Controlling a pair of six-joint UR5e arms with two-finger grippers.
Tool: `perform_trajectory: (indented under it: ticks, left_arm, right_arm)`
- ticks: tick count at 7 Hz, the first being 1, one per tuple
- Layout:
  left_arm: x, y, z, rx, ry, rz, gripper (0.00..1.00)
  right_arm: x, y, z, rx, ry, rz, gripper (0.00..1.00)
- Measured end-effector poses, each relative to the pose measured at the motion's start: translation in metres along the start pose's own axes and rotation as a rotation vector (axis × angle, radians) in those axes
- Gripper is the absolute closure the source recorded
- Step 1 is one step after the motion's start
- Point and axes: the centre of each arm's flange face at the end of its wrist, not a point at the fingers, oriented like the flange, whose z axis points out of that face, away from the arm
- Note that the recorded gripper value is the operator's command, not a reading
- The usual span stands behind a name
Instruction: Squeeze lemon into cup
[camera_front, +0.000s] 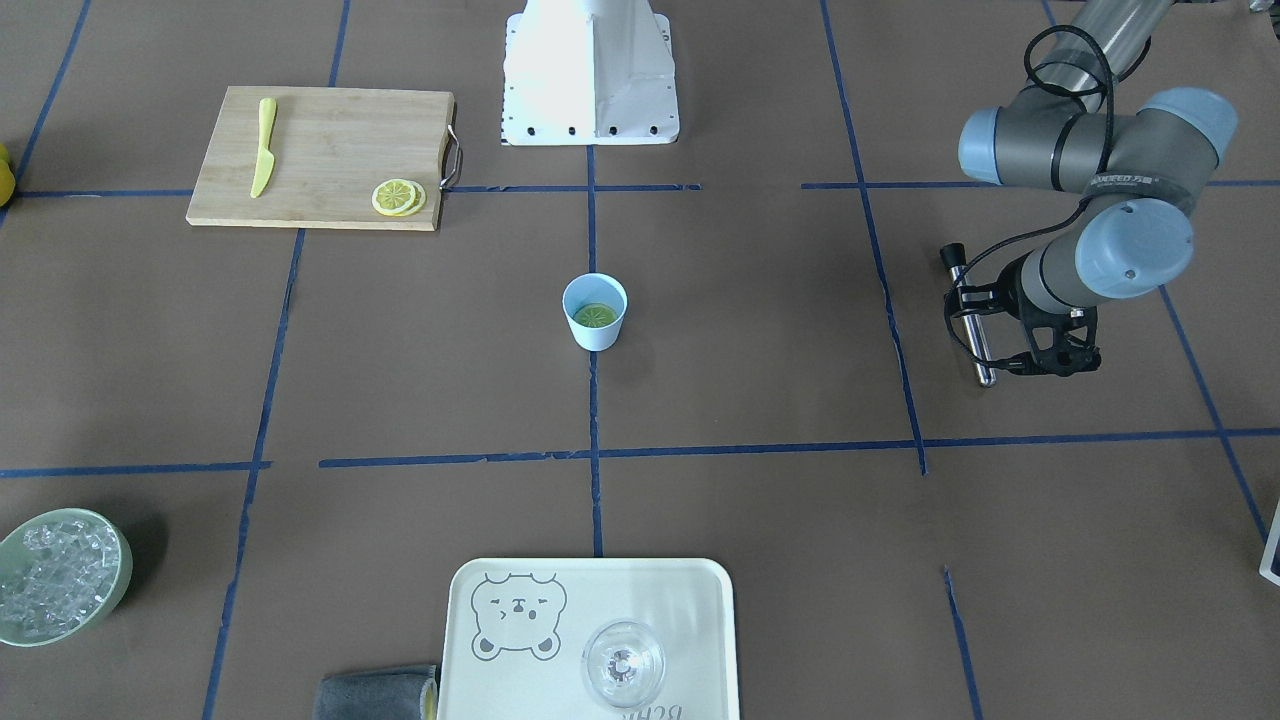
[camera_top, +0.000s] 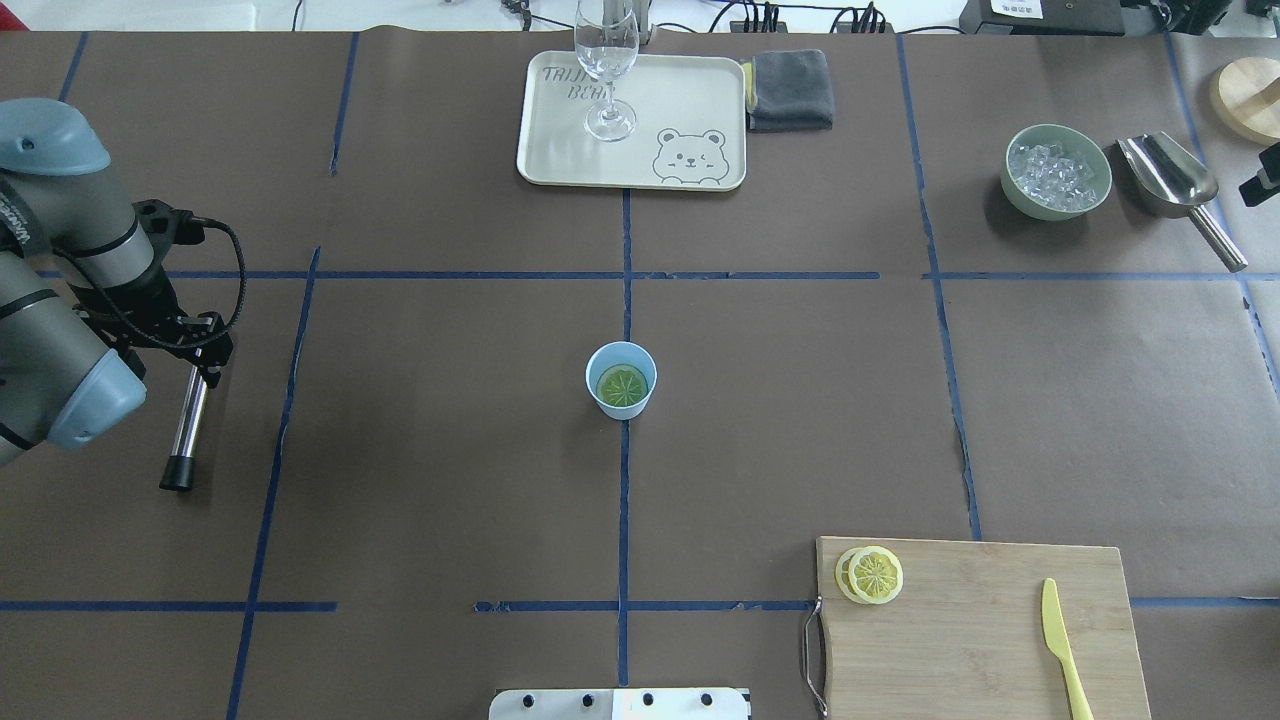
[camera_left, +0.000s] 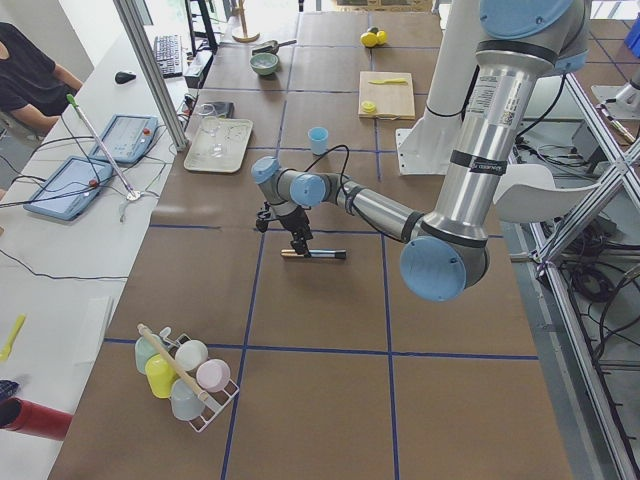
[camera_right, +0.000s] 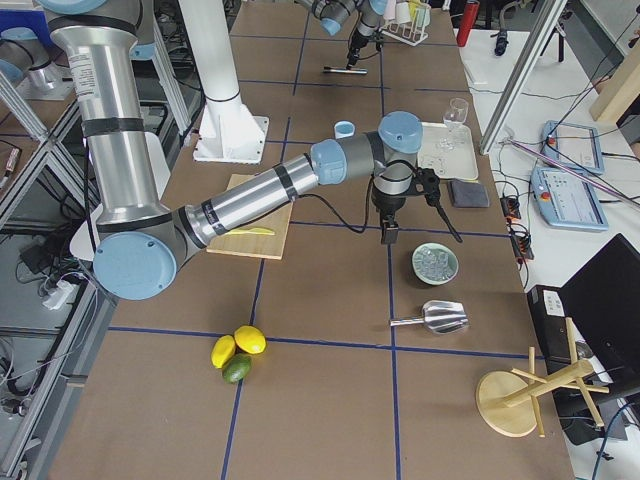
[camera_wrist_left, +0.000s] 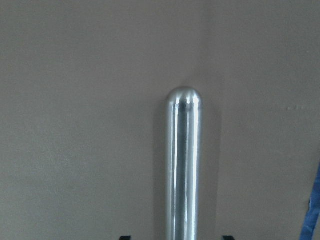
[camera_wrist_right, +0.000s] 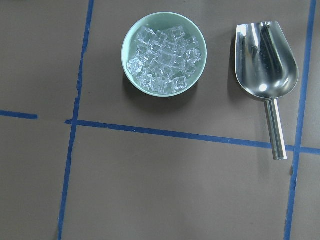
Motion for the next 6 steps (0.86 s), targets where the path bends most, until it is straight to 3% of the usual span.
perform_trajectory:
  ticks: [2, 4, 6]
  left_arm:
    - [-0.008, 0.001, -0.048, 0.082, 0.037, -0.002, 0.00]
    - [-0.046, 0.011, -0.140, 0.249, 0.086, 0.063, 0.00]
    - [-0.138, 0.024, -0.224, 0.419, 0.067, 0.156, 0.00]
  right_arm:
    - [-0.002, -0.001, -0.002, 0.006, 0.005, -0.005, 0.00]
    - [-0.001, -0.001, -0.002, 0.007, 0.006, -0.006, 0.00]
    - [0.002, 0.002, 0.000, 0.003, 0.012, 0.001, 0.00]
